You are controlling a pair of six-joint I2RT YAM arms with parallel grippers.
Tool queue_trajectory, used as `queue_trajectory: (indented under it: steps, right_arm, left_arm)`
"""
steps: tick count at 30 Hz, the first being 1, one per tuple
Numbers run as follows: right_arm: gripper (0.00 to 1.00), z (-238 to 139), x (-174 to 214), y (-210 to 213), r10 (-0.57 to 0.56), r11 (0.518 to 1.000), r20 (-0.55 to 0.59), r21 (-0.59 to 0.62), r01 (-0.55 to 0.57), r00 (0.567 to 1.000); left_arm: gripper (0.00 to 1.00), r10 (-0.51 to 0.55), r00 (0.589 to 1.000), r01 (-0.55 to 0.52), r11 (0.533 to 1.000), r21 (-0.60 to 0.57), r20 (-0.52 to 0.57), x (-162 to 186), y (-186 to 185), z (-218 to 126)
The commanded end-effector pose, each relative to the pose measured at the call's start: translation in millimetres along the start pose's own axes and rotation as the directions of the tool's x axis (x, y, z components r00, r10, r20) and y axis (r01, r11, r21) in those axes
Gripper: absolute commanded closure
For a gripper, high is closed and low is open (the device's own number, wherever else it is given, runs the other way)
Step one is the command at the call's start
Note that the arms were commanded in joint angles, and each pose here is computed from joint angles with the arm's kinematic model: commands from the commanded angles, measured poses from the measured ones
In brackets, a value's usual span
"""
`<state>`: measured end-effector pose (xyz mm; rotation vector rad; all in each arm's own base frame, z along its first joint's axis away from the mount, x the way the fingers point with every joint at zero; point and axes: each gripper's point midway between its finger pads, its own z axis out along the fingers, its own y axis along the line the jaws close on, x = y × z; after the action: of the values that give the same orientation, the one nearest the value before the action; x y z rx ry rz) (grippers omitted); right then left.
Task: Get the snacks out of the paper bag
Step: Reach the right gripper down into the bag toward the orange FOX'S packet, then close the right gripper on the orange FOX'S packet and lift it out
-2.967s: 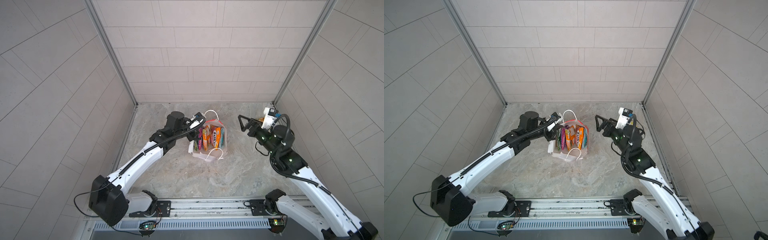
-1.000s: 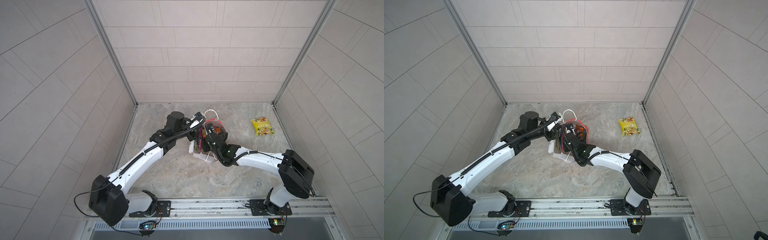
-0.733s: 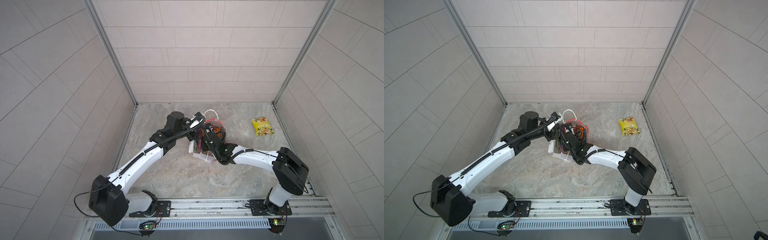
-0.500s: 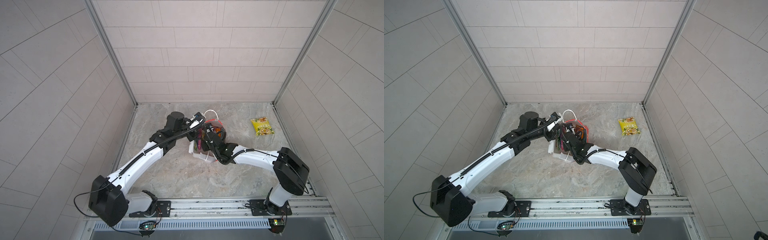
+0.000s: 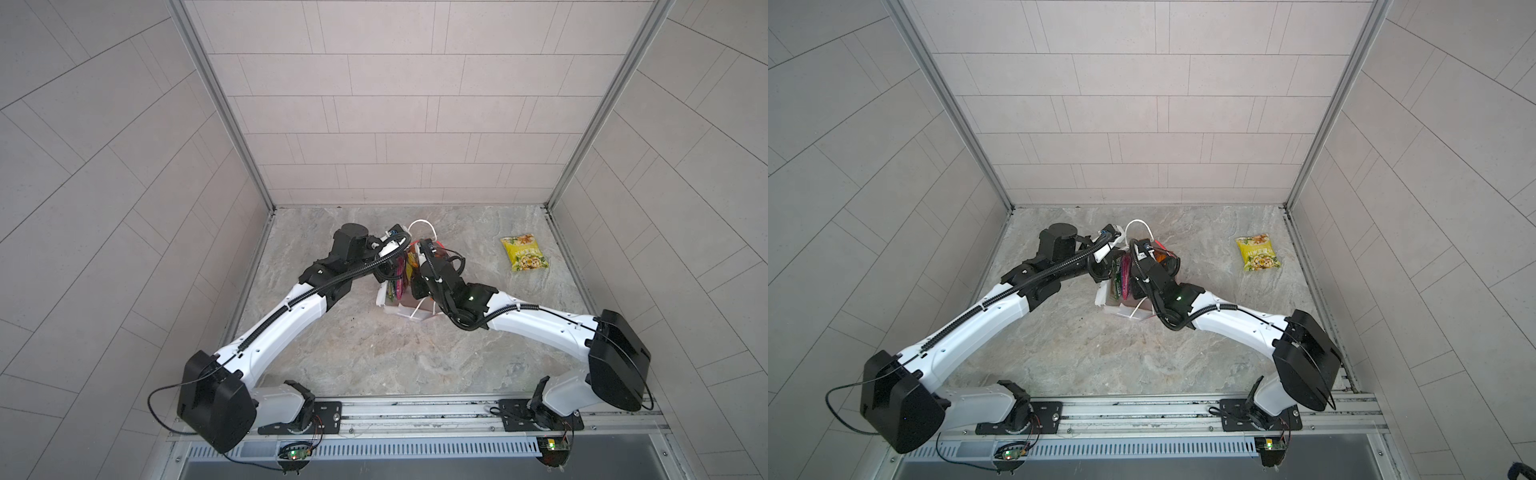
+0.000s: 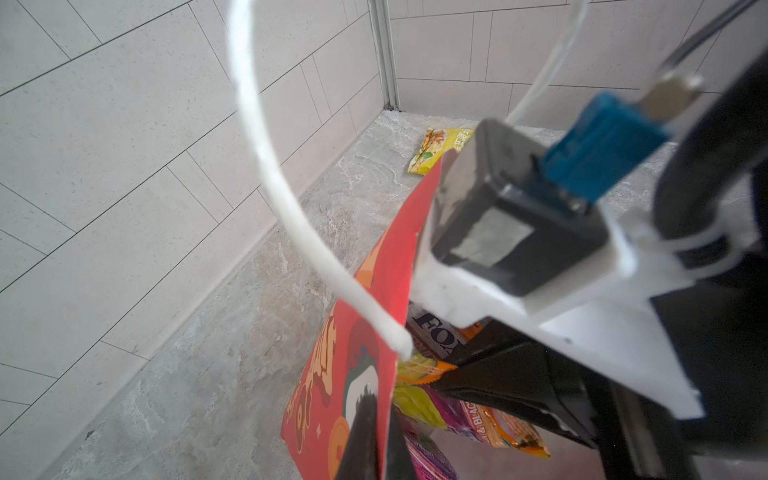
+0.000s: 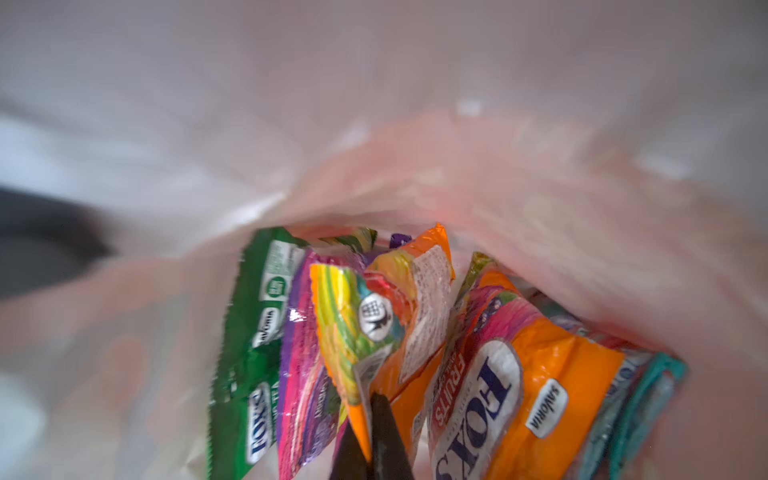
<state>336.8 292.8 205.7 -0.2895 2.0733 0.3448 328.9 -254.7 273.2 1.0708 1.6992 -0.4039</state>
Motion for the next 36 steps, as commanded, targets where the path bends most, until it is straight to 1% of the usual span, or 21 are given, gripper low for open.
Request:
queue_trajectory:
  steps: [1, 5, 11, 14, 20, 26, 29, 33, 36]
  right_arm:
    - [1.0, -18.1, -21.4, 6.3, -0.017, 0.999, 0.047, -0.047, 0.019, 0.999]
    - [1.0, -31.4, -30.4, 11.8, -0.021, 0.995, 0.069, -0.097, 0.027, 0.997]
    - [1.0, -57.5, -46.0, 14.2, -0.059, 0.984, 0.123, -0.157, 0.078, 0.991]
    - [1.0, -70.2, -51.1, 15.2, -0.059, 0.973, 0.137, -0.213, 0.088, 0.989]
    - [1.0, -100.6, -61.8, 16.1, -0.097, 0.944, 0.149, -0.301, 0.139, 0.984]
    - [1.0, -123.6, -67.2, 6.7, -0.08, 0.912, 0.123, -0.391, 0.123, 0.989]
    - [1.0, -132.5, -70.8, -0.7, -0.065, 0.912, 0.144, -0.392, 0.118, 0.987]
    - [1.0, -146.9, -79.7, -1.9, -0.046, 0.896, 0.183, -0.428, 0.121, 0.982]
    - [1.0, -163.6, -91.4, -1.0, -0.023, 0.871, 0.219, -0.474, 0.127, 0.976]
  left_arm:
    - [1.0, 0.011, 1.0, -0.011, 1.0, -0.001, 0.021, -3.8, -1.8, -2.7]
    - [1.0, 0.008, 1.0, -0.008, 1.0, -0.001, 0.021, -4.2, -2.0, -2.6]
    - [1.0, 0.006, 1.0, -0.006, 1.0, 0.0, 0.023, -4.7, -1.7, -2.9]
    - [1.0, 0.005, 1.0, -0.005, 1.0, 0.0, 0.022, -4.3, -1.6, -2.4]
    - [1.0, -0.001, 1.0, 0.001, 1.0, -0.003, 0.024, -5.4, -1.1, -2.7]
    - [1.0, -0.008, 1.0, 0.008, 1.0, 0.001, 0.03, -7.0, -1.4, -2.2]
    - [1.0, -0.008, 1.0, 0.008, 1.0, 0.001, 0.028, -6.5, -0.9, -1.0]
    - [1.0, -0.006, 1.0, 0.006, 1.0, 0.001, 0.029, -7.2, -0.4, -0.9]
    - [1.0, -0.006, 1.0, 0.006, 1.0, 0.003, 0.028, -7.0, -0.7, 0.0]
